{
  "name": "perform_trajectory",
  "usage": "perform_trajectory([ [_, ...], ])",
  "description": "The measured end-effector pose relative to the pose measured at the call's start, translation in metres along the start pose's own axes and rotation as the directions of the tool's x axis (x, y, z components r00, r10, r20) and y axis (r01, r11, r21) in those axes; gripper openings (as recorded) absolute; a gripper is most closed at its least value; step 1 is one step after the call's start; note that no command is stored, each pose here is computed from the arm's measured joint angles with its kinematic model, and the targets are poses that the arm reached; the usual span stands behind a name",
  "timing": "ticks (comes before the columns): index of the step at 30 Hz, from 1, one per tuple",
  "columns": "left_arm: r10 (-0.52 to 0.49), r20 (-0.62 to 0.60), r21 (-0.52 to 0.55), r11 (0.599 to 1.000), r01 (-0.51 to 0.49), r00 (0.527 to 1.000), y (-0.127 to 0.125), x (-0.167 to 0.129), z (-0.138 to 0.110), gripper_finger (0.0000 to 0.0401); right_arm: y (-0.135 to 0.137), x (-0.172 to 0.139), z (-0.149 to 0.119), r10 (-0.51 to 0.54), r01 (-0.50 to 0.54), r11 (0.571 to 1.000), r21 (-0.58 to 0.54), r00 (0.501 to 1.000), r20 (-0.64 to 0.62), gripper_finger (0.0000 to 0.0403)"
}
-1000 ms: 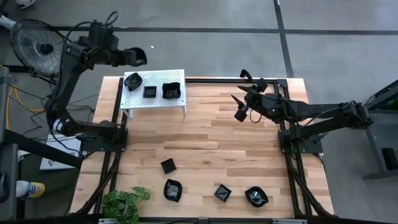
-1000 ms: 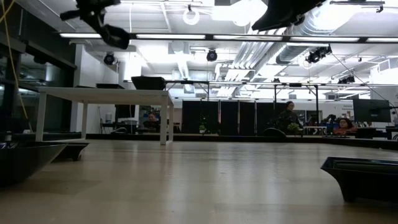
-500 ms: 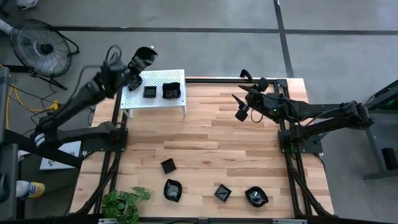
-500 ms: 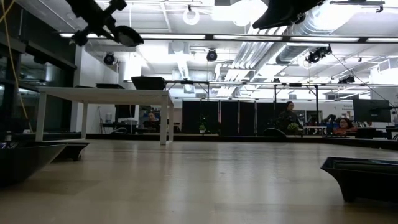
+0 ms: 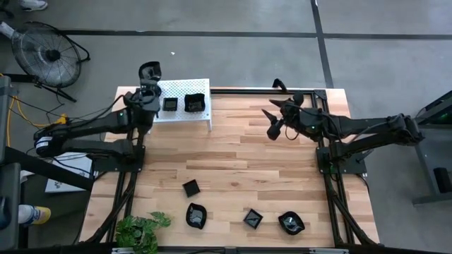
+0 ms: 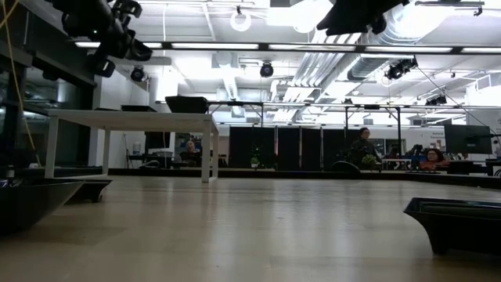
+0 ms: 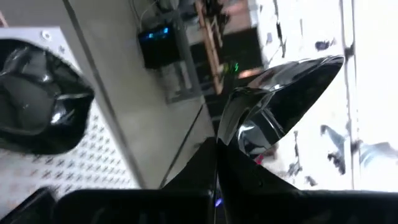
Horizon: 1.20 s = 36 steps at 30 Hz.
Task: Pick & Place Mini shaped plates
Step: Stack the black leaf shaped plate on top of the black leaf shaped plate on the shelf
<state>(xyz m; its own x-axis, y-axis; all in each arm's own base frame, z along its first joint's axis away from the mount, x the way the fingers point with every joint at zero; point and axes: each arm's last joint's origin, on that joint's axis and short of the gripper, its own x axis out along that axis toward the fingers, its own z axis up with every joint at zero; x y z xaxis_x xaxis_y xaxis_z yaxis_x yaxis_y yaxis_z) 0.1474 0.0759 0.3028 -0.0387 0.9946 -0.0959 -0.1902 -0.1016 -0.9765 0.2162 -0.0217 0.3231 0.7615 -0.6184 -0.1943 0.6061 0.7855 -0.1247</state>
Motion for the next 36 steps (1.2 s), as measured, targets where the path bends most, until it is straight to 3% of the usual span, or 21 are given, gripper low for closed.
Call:
perform_trajectory([
  [3, -0.022, 0.041, -0.067, 0.997, 0.025, 0.999, -0.005, 0.000, 0.001, 0.0000, 0.005, -0.003, 0.000, 0.027, -0.027, 0.998, 0.058, 1.000, 0.003, 0.0211],
  [8, -0.030, 0.053, -0.084, 0.996, 0.034, 0.998, -0.008, -0.001, 0.004, 0.0000, 0.016, -0.014, 0.001, 0.093, -0.094, 0.993, 0.073, 0.995, 0.021, 0.0211],
  [13, -0.041, -0.024, 0.113, 0.993, 0.043, 0.999, -0.008, -0.009, -0.001, 0.0000, 0.020, -0.023, 0.012, 0.101, -0.118, 0.981, 0.154, 0.988, 0.113, 0.0211],
  [16, -0.063, -0.123, 0.271, 0.958, 0.095, 0.990, -0.014, -0.012, -0.004, 0.0000, 0.023, -0.025, 0.016, 0.154, -0.185, 0.961, 0.206, 0.975, 0.159, 0.0211],
  [18, -0.092, -0.238, 0.389, 0.903, 0.182, 0.967, -0.019, -0.013, -0.008, 0.0000, 0.027, -0.023, 0.019, 0.208, -0.248, 0.942, 0.227, 0.960, 0.186, 0.0211],
  [21, -0.164, -0.394, 0.516, 0.775, 0.365, 0.904, -0.028, -0.016, -0.012, 0.0000, 0.033, -0.017, 0.019, 0.241, -0.285, 0.935, 0.212, 0.948, 0.209, 0.0211],
  [24, -0.232, -0.528, 0.566, 0.622, 0.541, 0.817, -0.035, -0.019, -0.015, 0.0000, 0.040, -0.011, 0.021, 0.271, -0.306, 0.943, 0.129, 0.934, 0.233, 0.0211],
  [27, -0.256, -0.627, 0.551, 0.521, 0.652, 0.736, -0.037, -0.021, -0.017, 0.0000, 0.049, 0.001, 0.034, 0.305, -0.315, 0.949, 0.014, 0.928, 0.215, 0.0211],
  [31, -0.270, -0.690, 0.537, 0.432, 0.725, 0.672, -0.042, -0.024, -0.017, 0.0000, 0.059, 0.024, 0.064, 0.273, -0.256, 0.959, -0.125, 0.951, 0.145, 0.0211],
  [36, -0.238, -0.708, 0.569, 0.367, 0.736, 0.665, -0.044, -0.026, -0.018, 0.0000, 0.063, 0.059, 0.104, 0.213, -0.188, 0.952, -0.240, 0.974, 0.083, 0.0211],
])
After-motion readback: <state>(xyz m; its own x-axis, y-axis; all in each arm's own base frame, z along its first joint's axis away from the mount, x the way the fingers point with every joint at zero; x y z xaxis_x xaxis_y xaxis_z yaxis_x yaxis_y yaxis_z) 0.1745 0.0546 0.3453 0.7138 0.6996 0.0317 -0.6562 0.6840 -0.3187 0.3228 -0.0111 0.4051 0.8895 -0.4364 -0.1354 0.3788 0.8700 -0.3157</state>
